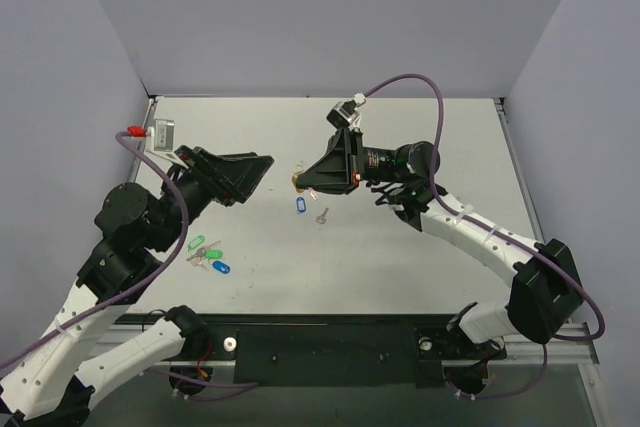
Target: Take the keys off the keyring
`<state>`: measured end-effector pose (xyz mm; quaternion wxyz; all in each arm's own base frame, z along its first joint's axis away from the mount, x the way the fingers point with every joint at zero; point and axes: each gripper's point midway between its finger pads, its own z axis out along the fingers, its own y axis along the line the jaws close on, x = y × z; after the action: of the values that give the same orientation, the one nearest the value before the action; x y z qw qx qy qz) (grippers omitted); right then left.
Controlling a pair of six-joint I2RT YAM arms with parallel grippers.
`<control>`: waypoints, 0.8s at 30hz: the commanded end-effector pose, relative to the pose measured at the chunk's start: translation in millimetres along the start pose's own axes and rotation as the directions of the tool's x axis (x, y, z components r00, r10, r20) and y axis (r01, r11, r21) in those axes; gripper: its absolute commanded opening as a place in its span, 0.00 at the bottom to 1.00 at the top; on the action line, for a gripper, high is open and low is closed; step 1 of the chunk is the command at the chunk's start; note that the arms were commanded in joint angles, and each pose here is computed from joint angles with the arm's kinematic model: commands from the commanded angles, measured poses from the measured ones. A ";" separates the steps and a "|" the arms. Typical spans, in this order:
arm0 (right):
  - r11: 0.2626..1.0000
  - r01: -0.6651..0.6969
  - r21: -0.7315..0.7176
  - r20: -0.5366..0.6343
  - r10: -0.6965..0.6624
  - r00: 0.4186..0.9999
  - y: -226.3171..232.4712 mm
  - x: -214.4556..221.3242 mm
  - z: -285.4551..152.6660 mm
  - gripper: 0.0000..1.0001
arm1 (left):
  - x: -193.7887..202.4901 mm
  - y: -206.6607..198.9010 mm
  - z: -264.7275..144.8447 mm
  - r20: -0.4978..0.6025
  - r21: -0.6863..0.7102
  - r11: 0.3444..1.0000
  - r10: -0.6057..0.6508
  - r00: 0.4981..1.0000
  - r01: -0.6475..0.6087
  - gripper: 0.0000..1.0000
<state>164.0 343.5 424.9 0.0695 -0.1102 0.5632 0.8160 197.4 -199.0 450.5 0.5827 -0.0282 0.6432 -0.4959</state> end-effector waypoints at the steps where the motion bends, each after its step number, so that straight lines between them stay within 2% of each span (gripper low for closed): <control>1: 0.975 0.204 -0.092 -0.060 -0.210 0.976 37.5 13.0 0.9 0.00 | -5.5 -10.5 14.1 -0.038 0.072 0.996 -0.054 0.998 0.056 0.69; 6: 0.976 0.215 -0.018 -0.079 -0.216 0.973 25.5 11.0 2.7 0.00 | 5.9 -16.8 21.6 -0.126 0.167 0.975 -0.127 0.984 0.147 0.66; 9: 0.971 0.238 0.004 -0.088 -0.237 0.968 23.5 11.7 3.0 0.00 | 4.0 -28.7 20.0 -0.133 0.257 0.949 -0.153 0.979 0.183 0.63; 15: 0.967 0.246 0.061 -0.090 -0.240 0.967 10.3 9.9 1.9 0.00 | 9.0 -39.1 10.2 -0.152 0.341 0.915 -0.173 0.973 0.216 0.63; 24: 0.957 0.266 0.117 -0.089 -0.257 0.962 2.0 8.3 0.1 0.00 | 20.1 -30.1 4.8 -0.188 0.296 0.929 -0.171 0.967 0.221 0.58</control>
<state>168.3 353.0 389.7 0.1088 -0.1586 0.6326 0.7502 186.0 -233.0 445.7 0.4636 0.0271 0.6097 -0.6423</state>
